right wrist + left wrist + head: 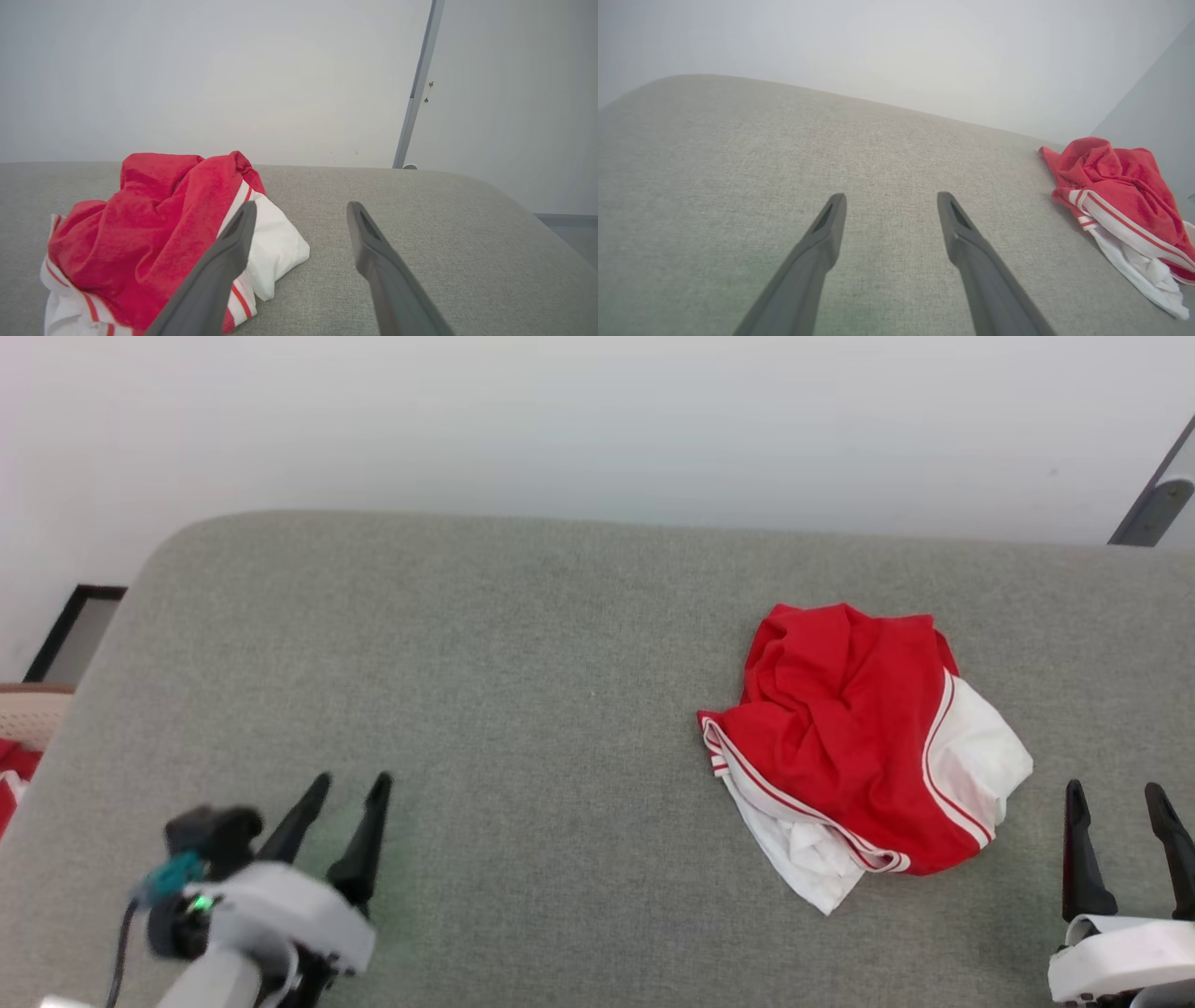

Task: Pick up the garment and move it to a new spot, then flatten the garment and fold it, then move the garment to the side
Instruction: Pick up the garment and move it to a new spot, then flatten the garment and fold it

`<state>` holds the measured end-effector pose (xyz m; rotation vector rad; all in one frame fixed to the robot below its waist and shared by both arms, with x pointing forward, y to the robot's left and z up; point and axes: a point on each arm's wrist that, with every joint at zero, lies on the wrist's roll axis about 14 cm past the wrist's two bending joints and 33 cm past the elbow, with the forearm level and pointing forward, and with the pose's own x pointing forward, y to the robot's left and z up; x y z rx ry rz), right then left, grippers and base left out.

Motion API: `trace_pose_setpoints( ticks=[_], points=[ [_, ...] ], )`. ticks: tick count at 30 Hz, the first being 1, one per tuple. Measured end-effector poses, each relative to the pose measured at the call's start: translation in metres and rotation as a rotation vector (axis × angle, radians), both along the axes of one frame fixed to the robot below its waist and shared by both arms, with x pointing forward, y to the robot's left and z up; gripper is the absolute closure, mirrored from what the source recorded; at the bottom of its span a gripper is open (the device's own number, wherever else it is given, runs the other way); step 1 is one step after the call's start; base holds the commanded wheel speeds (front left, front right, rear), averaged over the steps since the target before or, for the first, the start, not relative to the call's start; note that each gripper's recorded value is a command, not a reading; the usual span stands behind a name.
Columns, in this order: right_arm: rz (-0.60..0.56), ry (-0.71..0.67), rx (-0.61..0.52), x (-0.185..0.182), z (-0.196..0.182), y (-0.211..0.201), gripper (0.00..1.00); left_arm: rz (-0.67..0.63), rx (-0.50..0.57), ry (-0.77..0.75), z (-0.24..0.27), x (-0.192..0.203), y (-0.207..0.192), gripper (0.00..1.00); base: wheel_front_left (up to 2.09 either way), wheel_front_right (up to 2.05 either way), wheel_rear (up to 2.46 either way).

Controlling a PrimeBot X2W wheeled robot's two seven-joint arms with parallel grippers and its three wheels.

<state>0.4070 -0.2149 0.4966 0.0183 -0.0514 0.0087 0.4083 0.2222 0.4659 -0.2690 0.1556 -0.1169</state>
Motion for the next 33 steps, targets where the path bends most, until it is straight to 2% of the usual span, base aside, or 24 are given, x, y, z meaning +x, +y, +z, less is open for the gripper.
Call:
trace_pose_setpoints(
  ticks=[4, 9, 21, 33],
  points=[
    [-0.009, -0.018, 0.003, -0.006, 0.007, -0.002, 0.0, 0.085, 0.035, -0.059, 0.01, -0.018, 0.018, 0.0, 0.0, 0.0, 0.0],
    [-0.023, -0.045, 0.01, -0.012, 0.016, -0.007, 0.0, 0.168, 0.024, -0.124, 0.02, -0.037, 0.028, 0.0, 0.0, 0.0, 0.0],
    [-0.04, -0.125, 0.034, -0.023, 0.041, -0.01, 0.0, 0.178, 0.152, -0.297, 0.065, -0.053, 0.021, 0.0, 0.0, 0.0, 0.0],
    [-0.043, -0.123, 0.042, -0.024, 0.04, -0.01, 0.0, 0.168, 0.16, -0.267, 0.053, -0.061, 0.01, 0.0, 0.0, 0.0, 0.0]
  ],
)
